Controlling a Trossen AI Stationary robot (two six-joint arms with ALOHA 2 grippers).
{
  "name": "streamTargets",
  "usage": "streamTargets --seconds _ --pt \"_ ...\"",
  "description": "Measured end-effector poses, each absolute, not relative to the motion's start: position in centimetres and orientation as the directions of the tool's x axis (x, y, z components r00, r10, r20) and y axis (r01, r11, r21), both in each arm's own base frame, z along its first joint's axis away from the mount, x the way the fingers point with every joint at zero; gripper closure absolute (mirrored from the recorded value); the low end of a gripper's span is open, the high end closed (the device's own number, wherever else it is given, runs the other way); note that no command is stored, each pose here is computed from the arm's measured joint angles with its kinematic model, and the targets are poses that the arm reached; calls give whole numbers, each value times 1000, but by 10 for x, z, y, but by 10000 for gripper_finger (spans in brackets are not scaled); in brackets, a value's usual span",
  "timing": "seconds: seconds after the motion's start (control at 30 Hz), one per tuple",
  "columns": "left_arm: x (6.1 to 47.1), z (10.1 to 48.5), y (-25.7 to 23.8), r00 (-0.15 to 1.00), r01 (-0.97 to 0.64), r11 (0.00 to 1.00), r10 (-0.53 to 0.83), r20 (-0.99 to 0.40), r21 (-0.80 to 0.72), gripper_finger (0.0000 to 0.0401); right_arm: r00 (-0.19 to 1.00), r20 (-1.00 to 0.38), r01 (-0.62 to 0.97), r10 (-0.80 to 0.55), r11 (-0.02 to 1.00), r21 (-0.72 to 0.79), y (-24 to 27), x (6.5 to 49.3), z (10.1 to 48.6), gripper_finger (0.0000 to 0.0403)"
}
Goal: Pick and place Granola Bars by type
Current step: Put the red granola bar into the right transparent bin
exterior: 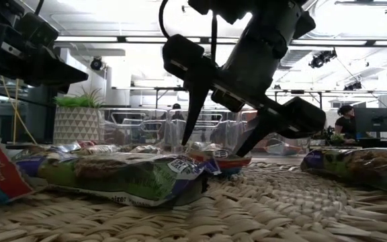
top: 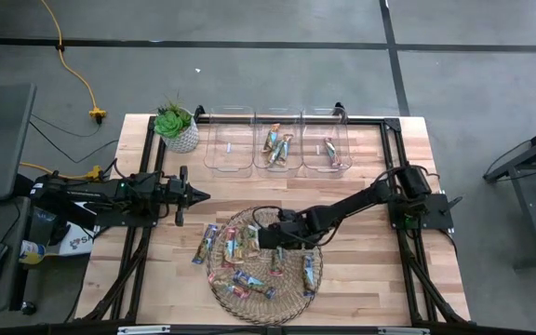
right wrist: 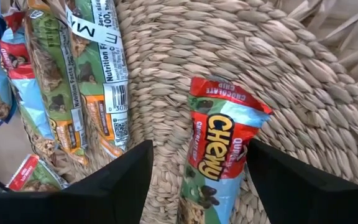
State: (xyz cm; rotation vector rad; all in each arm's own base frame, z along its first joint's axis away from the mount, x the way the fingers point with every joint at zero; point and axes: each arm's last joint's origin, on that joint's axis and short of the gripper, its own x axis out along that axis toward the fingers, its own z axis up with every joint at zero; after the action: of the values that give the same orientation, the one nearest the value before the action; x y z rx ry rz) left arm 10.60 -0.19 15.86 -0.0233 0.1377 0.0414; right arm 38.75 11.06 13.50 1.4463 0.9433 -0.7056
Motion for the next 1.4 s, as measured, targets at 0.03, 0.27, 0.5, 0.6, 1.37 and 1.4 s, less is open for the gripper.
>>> streamTargets --seconds 0.03,0.27,0.5,0.6,1.37,1.4 --pt "106 159 -2 990 -43 999 40 -137 -20 400 484 -863 869 146 38 494 110 388 135 155" --pt "106 159 -2 990 -43 999 40 -137 -21 400 471 -868 874 158 49 484 109 387 133 166" --pt "106 159 -2 990 -43 999 40 -137 -21 400 457 -874 880 164 61 472 109 386 132 214" --pt "106 159 -2 990 -43 999 40 -137 -20 400 454 -876 881 165 63 469 109 386 131 233" --pt "106 159 -2 990 -42 999 39 -137 -20 400 481 -862 867 160 62 495 110 387 132 340" --pt "106 159 -2 990 -43 999 40 -137 -20 400 483 -861 866 159 62 497 110 388 132 346"
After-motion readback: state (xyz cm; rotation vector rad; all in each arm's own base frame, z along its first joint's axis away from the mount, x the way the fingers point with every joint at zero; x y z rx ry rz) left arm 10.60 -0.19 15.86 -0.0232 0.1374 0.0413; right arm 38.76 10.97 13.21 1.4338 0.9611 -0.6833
